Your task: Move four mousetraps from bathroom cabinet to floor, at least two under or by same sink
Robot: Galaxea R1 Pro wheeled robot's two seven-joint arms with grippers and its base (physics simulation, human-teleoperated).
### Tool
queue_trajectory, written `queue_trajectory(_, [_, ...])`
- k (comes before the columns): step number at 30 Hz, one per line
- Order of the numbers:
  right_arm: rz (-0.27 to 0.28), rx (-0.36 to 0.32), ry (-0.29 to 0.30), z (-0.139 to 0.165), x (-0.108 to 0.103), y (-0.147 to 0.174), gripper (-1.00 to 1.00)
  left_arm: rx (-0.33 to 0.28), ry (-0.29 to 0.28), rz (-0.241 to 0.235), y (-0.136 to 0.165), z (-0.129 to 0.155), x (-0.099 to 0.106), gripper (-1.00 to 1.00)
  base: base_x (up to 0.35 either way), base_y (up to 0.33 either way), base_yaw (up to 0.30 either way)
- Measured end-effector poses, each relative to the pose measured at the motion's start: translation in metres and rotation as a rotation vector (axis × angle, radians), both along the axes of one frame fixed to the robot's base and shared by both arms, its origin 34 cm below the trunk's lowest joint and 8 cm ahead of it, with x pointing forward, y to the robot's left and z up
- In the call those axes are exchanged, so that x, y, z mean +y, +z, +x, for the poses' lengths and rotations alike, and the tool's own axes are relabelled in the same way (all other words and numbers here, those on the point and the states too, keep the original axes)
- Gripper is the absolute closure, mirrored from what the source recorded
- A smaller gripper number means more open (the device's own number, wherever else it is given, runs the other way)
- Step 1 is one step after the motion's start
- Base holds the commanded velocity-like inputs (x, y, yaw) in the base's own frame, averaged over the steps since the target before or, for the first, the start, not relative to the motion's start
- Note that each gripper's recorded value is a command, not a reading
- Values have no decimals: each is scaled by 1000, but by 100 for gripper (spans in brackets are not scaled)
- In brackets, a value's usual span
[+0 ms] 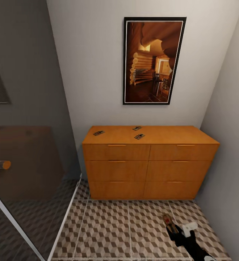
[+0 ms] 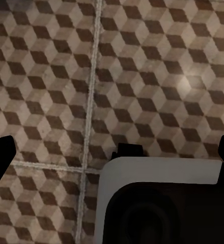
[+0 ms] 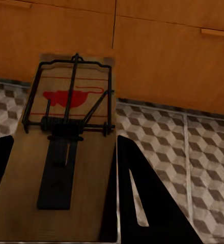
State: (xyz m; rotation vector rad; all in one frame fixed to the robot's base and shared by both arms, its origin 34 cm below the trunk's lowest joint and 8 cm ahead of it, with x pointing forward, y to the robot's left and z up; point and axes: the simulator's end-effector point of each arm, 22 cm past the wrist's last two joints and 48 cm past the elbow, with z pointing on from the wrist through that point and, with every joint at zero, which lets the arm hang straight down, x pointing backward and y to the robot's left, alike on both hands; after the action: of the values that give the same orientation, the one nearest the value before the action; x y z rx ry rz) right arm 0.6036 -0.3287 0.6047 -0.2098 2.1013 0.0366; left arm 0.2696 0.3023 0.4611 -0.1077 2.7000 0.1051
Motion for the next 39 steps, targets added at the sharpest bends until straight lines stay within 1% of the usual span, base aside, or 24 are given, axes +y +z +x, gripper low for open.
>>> queue_trajectory(2, [4, 28, 8, -30, 4, -17, 100, 0, 0, 0, 0, 0, 0, -100, 0, 0, 0])
queue_trajectory(3, [6, 36, 7, -38, 5, -22, 100, 0, 0, 0, 0, 0, 0, -100, 0, 0, 0])
queue_trajectory(4, [13, 53, 17, -60, 12, -33, 100, 0, 0, 0, 0, 0, 0, -100, 0, 0, 0])
queue_trajectory(5, [19, 54, 25, -76, 19, -38, 100, 1, 0, 1, 0, 0, 1, -100, 0, 0, 0])
queue_trajectory(6, [27, 35, 32, -93, 27, -41, 100, 0, 0, 1, 0, 0, 1, -100, 0, 0, 0])
queue_trajectory(8, [36, 2, 40, -109, 35, -41, 100, 0, 0, 1, 0, 0, 1, -100, 0, 0, 0])
queue_trajectory(11, [42, -23, 29, -117, 40, -39, 100, 0, -1, 1, 0, 0, 1, -100, 0, 0, 0])
queue_trajectory(14, [21, -37, -20, -119, 33, -39, 100, 1, -1, 0, 0, 0, 0, -100, 0, 0, 0])
queue_trajectory(16, [14, -39, -36, -119, 31, -39, 100, 4, 0, 0, 0, -1, 0, -100, 0, 0, 0])
queue_trajectory(20, [9, -41, -48, -119, 30, -39, 100, 1, 3, -1, 0, 1, -1, -100, 0, 0, 0])
queue_trajectory(22, [11, -41, -49, -119, 32, -39, 100, -22, 4, 2, 3, 12, 0, -100, 0, 0, 0])
queue_trajectory(24, [14, -41, -49, -119, 34, -39, 100, -66, 4, 3, 10, 36, -1, -100, 0, 0, 0])
queue_trajectory(25, [14, -40, -49, -119, 35, -40, 100, -74, 4, 1, 13, 47, -2, -100, 0, 0, 0])
queue_trajectory(27, [15, -40, -48, -119, 36, -40, 100, -54, 4, -4, 16, 61, -3, -100, 0, 0, 0])
queue_trajectory(29, [15, -40, -48, -119, 36, -40, 100, -8, 5, -11, 22, 78, -4, -100, 0, 0, 0])
queue_trajectory(31, [16, -40, -48, -119, 36, -40, 100, 0, 6, -15, 36, 104, -3, -100, 0, 0, 0])
queue_trajectory(32, [16, -40, -48, -119, 36, -40, 100, -3, 6, -15, 40, 111, -2, -100, 0, 0, 0])
queue_trajectory(33, [16, -40, -48, -119, 36, -40, 100, -17, 6, -14, 53, 130, -1, -100, 0, 0, 0])
queue_trajectory(36, [16, -40, -48, -119, 36, -40, 100, -70, 5, -10, 84, 169, 1, -100, 0, 0, 0])
queue_trajectory(37, [16, -40, -48, -119, 36, -40, 100, -77, 4, -10, 96, 181, 2, -100, 0, 0, 0])
queue_trajectory(39, [15, -39, -48, -119, 36, -40, 100, -67, 4, -13, 123, 199, 2, -100, 0, 0, 0])
